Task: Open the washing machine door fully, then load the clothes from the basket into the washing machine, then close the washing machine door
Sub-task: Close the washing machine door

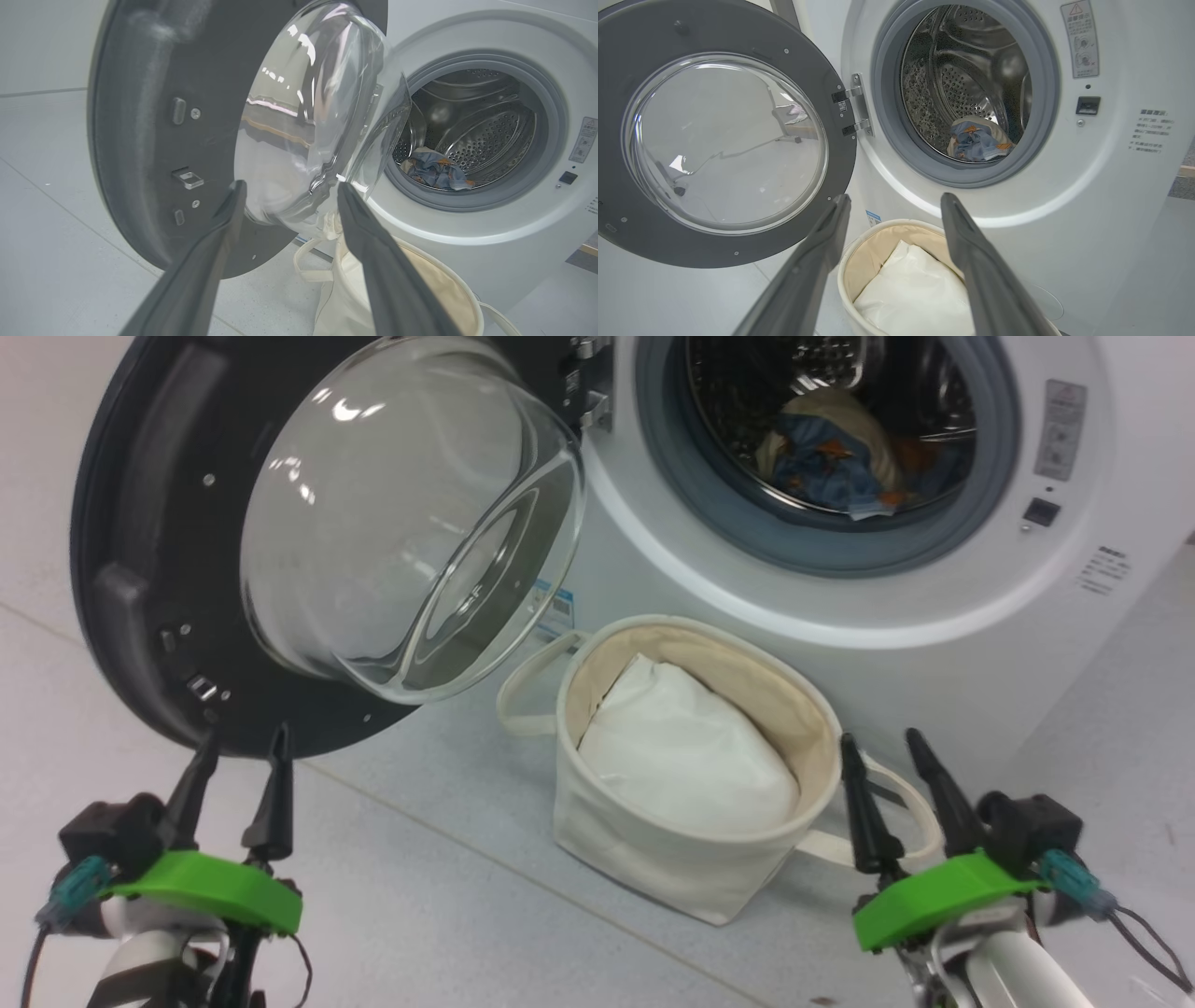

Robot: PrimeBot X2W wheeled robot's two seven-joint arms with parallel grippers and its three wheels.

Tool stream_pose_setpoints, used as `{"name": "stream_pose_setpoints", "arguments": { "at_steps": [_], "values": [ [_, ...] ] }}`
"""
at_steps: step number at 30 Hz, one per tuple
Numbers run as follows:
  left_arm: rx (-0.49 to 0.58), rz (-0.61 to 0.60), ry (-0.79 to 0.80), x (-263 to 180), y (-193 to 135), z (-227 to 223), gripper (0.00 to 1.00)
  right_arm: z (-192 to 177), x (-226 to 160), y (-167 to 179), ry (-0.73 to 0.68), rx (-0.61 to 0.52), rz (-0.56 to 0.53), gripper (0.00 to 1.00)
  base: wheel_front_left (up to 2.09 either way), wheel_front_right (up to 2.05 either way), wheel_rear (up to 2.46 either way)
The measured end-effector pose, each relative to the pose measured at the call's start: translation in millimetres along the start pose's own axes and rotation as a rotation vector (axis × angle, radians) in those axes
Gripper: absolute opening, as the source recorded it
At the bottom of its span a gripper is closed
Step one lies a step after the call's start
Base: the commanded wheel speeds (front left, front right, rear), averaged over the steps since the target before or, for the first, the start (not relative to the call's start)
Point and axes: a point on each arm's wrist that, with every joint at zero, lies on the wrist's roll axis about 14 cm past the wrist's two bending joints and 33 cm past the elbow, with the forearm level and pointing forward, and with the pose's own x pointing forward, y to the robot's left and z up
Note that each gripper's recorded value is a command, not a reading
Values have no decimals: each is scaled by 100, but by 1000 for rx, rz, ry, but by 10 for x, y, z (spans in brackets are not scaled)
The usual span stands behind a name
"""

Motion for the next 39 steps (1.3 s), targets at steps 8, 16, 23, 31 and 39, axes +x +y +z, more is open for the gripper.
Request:
{"name": "stream_pose_setpoints", "arguments": {
  "at_steps": [8, 16, 23, 31, 39],
  "values": [
    [2, 92, -8, -129, 284, 15, 100, -34, 300, 239, 8, 16, 103, 100, 0, 0, 0],
    [4, 173, -19, -291, 509, 28, 100, -109, 462, 443, 35, 29, 182, 100, 0, 0, 0],
    [-1, 192, -31, -353, 556, 51, 100, -87, 518, 524, 35, 32, 209, 100, 0, 0, 0],
    [0, 181, -35, -380, 527, 47, 100, -58, 492, 526, 35, 24, 204, 100, 0, 0, 0],
    [-8, 166, -46, -379, 492, 68, 82, 13, 468, 514, 22, 11, 194, 100, 0, 0, 0]
  ]
}}
